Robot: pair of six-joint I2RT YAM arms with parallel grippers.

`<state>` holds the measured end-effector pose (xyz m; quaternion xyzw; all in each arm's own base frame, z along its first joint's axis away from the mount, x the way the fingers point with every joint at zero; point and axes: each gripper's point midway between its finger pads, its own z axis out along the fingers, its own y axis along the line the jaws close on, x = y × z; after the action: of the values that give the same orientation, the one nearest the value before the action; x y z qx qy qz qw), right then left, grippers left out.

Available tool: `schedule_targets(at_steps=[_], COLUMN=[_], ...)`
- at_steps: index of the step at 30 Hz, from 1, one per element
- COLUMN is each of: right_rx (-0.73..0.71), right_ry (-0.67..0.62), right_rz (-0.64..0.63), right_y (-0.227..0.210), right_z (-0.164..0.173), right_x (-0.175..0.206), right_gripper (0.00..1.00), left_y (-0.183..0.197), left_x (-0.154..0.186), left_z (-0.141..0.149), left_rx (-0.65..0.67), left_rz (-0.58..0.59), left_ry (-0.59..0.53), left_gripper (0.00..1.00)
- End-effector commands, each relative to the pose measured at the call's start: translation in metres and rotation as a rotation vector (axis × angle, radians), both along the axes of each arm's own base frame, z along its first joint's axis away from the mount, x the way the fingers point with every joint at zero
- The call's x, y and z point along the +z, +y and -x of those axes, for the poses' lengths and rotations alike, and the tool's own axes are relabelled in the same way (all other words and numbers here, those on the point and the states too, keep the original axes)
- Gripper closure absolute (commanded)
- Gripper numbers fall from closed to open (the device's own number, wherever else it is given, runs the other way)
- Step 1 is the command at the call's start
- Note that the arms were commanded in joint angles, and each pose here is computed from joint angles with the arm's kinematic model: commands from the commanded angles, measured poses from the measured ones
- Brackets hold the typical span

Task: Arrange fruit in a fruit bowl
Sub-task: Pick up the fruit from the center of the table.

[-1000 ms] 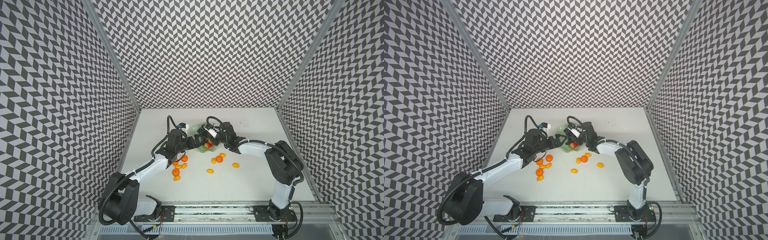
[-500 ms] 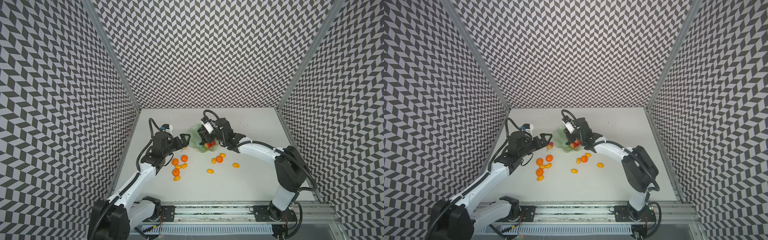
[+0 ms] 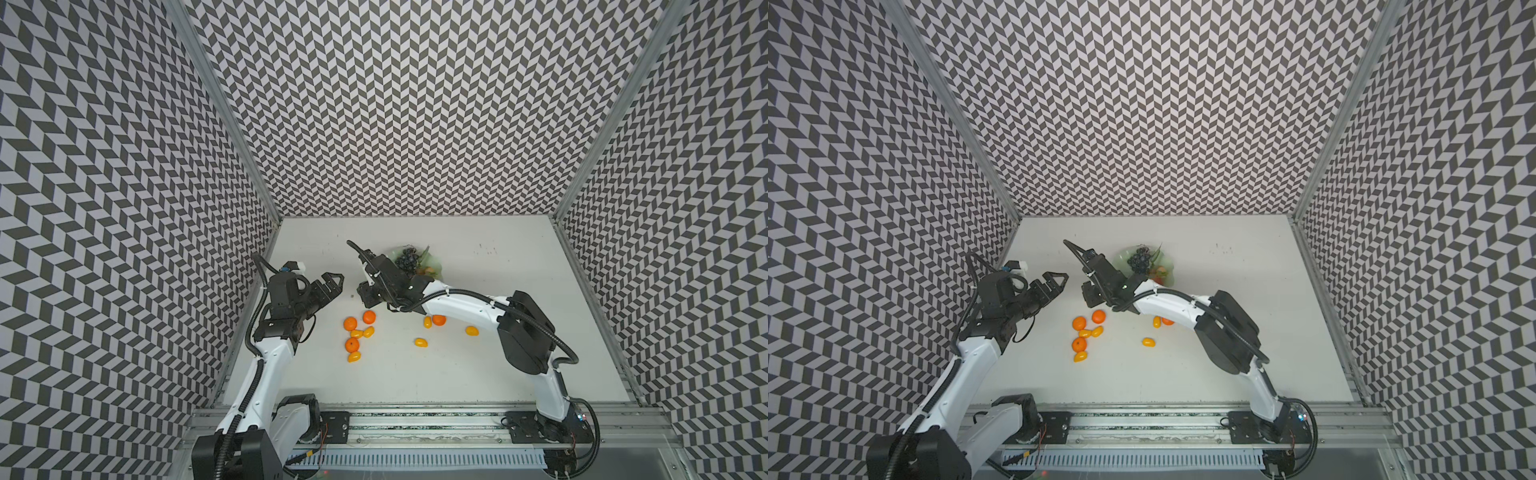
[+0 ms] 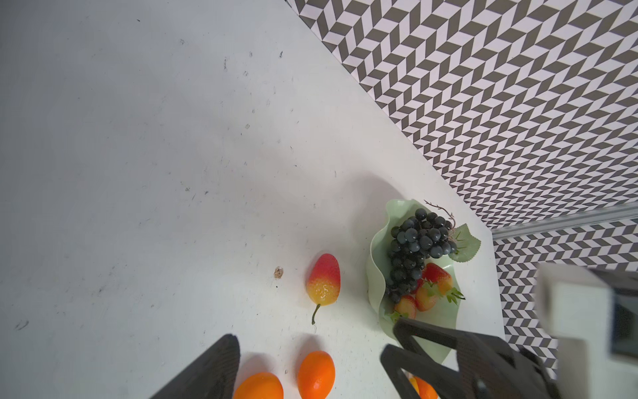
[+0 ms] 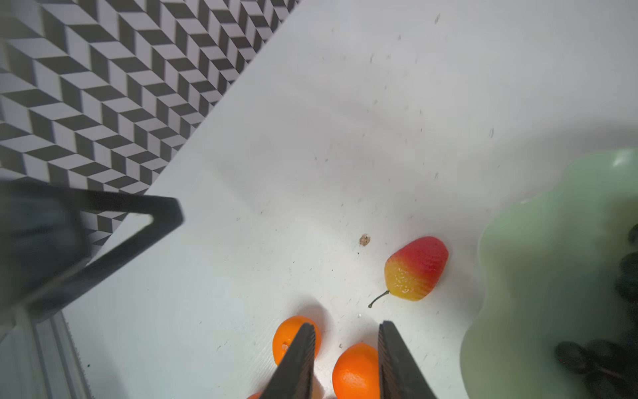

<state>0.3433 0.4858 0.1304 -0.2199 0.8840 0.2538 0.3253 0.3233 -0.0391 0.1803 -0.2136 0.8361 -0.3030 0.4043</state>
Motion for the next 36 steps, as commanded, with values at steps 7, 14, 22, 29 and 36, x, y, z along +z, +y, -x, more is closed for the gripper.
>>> schedule_targets(at_steps=[7,14,22,29,36], right_rx=[-0.115,-0.140,-0.165,-0.179,-0.195], right_ry=[0.162,0.200,0.210,0.215,0.203], right_rz=[0.002,0.021,0.049,0.058,0.064], right_y=[0.013,0.016,0.015,0.017,0.017], right_z=[-0.007,-0.008,-0.012,-0.015,-0.020], right_x=[-0.039,-0.058,-0.073,-0.083,-0.091], right_gripper=[0.68,0.67,0.65,0.65,0.65], left_y=[0.012,0.017,0.015,0.014,0.013], left_x=[-0.007,-0.010,-0.010,-0.010,-0.010], left_z=[0.011,0.011,0.010,0.010,0.009], left_rx=[-0.013,-0.009,-0.024,-0.029,-0.036], left_rz=[0.042,0.051,0.059,0.063,0.064], left_ry=[0.020,0.022,0.017,0.012,0.010], left_gripper=[0.00,0.00,0.00,0.00,0.00])
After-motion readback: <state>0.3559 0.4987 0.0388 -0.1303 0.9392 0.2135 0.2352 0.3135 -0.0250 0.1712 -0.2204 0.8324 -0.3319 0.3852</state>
